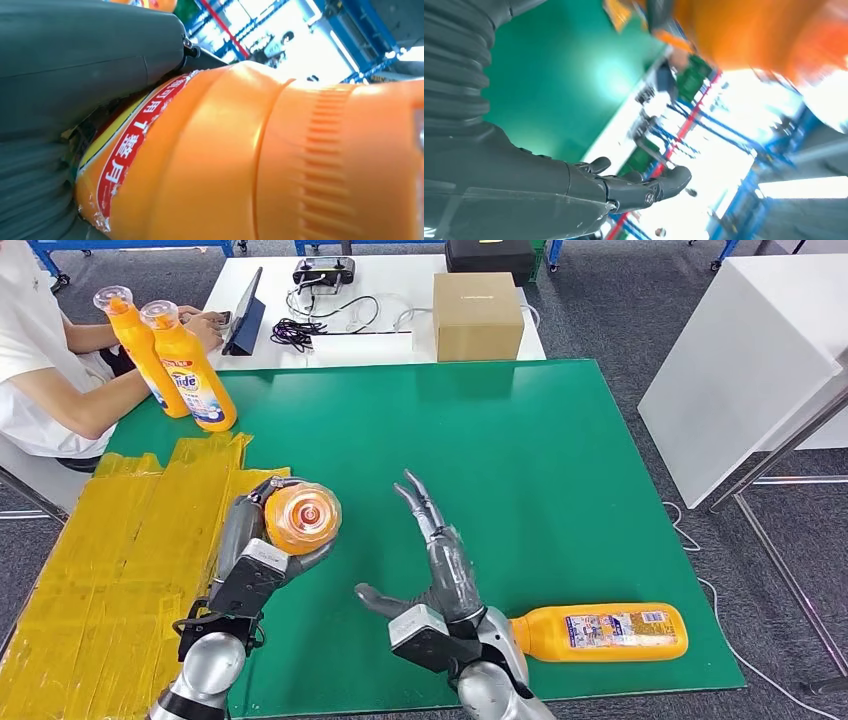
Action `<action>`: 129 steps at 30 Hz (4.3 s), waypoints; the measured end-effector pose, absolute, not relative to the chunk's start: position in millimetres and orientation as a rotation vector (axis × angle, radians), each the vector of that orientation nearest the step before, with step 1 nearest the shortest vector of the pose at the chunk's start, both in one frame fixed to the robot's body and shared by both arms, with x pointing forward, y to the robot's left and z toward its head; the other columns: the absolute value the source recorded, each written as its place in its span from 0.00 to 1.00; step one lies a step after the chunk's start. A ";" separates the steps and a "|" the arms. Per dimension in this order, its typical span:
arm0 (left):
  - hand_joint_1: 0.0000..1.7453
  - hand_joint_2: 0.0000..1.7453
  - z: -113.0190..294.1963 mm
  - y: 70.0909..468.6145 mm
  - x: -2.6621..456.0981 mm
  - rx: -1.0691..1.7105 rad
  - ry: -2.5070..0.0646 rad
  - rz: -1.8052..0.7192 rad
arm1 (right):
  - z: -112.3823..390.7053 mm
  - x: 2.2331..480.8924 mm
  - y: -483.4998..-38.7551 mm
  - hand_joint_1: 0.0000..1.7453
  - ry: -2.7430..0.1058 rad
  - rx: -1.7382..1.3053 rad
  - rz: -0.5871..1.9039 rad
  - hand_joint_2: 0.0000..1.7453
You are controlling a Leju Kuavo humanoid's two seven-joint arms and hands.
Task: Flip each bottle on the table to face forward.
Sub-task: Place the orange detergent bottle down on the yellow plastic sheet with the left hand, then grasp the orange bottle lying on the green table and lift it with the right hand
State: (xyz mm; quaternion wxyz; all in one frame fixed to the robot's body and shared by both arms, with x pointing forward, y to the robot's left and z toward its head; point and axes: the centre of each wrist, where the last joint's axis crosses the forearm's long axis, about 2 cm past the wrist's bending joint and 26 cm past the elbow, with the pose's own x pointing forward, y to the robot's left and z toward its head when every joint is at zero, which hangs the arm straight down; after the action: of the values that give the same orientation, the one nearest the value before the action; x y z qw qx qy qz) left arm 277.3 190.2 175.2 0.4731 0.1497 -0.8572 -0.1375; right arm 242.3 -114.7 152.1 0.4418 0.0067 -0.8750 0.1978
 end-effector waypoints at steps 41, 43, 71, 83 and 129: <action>0.00 1.00 101.0 324.6 385.9 1.164 -0.882 -1.315 | 222.1 220.4 -186.4 0.00 -2.478 -0.081 0.201 1.00; 0.00 1.00 99.0 329.0 387.7 1.134 -0.858 -1.304 | 223.6 222.4 -186.5 0.00 -2.482 -0.081 0.198 1.00; 0.00 1.00 84.5 320.2 360.6 0.975 -1.227 -1.004 | 216.0 225.8 -190.9 0.00 -2.434 -0.085 0.173 1.00; 0.00 1.00 126.4 284.8 314.7 0.890 -1.811 -0.619 | 204.3 216.6 -196.1 0.00 -2.394 -0.143 0.155 1.00; 0.00 1.00 162.4 262.4 249.8 0.251 -2.179 0.042 | 159.2 201.7 -353.8 0.00 -1.751 -0.751 1.314 1.00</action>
State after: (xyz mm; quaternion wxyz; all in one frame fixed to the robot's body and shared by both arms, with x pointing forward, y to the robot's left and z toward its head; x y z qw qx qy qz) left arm 249.8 262.4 162.4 0.4564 0.1017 -0.8838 0.0171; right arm 201.7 -353.8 159.2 0.4018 -0.2971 -0.6928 0.5199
